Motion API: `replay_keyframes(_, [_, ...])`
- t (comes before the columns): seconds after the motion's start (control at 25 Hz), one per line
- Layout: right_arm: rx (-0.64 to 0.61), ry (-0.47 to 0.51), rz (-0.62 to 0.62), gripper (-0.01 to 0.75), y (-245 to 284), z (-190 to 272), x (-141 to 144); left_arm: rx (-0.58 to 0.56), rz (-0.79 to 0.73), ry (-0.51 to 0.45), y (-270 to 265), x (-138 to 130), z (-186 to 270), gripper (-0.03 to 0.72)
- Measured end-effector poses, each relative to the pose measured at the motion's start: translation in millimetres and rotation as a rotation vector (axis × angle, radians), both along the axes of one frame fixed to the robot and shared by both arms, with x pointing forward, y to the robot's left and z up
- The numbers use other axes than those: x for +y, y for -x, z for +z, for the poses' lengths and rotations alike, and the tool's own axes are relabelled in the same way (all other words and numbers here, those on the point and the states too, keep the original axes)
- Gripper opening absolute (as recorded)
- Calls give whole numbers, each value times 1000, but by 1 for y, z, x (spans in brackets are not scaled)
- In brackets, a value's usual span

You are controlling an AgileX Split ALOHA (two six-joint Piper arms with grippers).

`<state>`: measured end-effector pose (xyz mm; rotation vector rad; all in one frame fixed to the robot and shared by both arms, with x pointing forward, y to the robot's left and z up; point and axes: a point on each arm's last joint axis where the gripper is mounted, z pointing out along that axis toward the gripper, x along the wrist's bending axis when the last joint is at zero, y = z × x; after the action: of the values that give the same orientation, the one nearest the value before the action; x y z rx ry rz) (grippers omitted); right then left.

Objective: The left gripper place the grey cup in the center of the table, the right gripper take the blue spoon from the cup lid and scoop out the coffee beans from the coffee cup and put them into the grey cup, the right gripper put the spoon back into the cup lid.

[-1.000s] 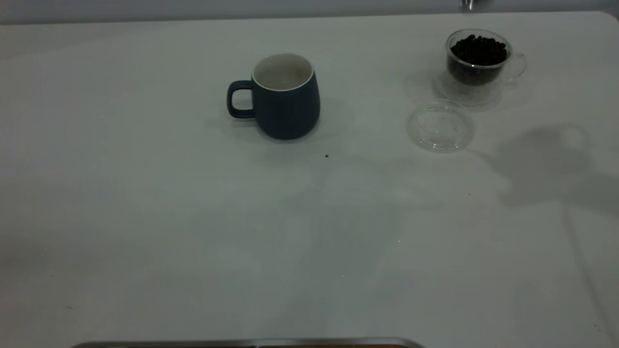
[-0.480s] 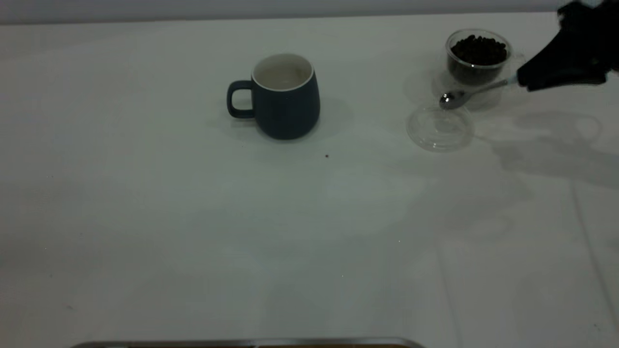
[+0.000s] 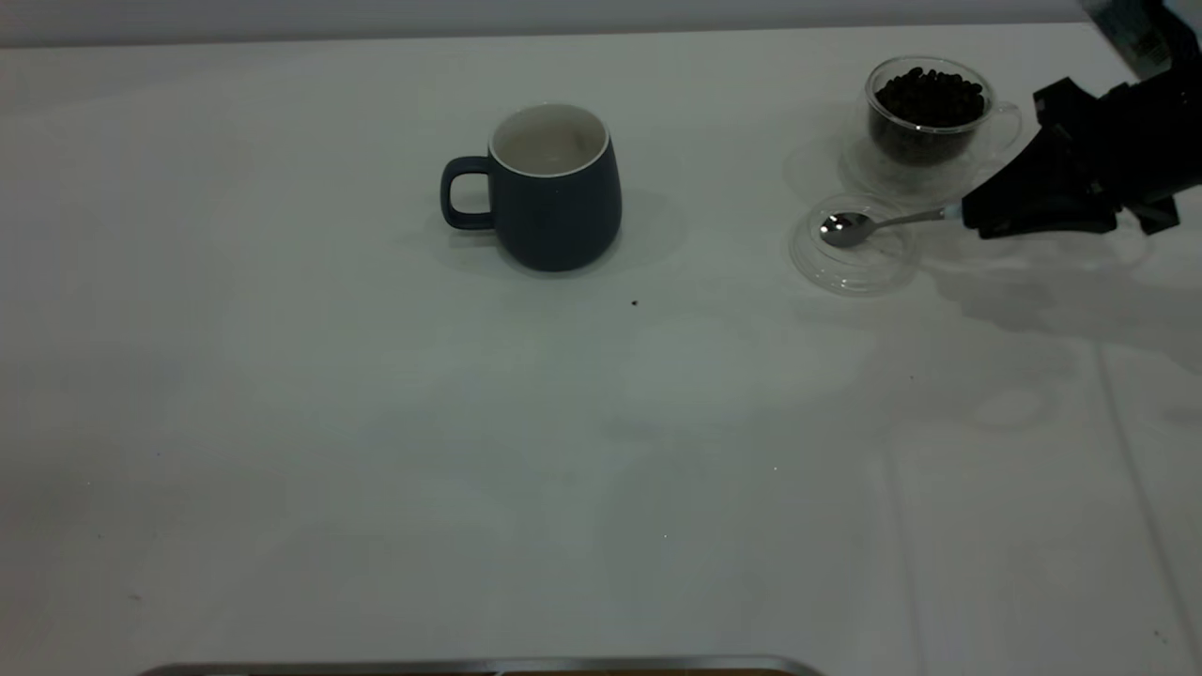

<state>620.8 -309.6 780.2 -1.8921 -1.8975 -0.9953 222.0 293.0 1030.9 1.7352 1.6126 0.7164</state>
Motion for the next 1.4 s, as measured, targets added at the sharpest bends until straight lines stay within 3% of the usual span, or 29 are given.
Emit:
replay_keyframes(0.24, [-27,-13,139,111,5,-4,22,0,0,0,0,0,0,451])
replay_keyframes(0.48, [-27,-8,152,135,5,-6,25,0,-1,-1,0,0,0,451])
replay_keyframes(0.84, [-36,-6,136,373,4,-10,24,0,-1,-1,0,0,0,451])
replay_keyframes(1.08, [-46,-7,126,430,2,-7,24,0,-1,-1,0,0,0,451])
replay_keyframes(1.24, [-93,21,143,432,-3,22,23,0,-1,-1,0,0,0,451])
replay_keyframes(1.4, [-165,81,179,432,-6,92,34,0,-1,-1,0,0,0,451])
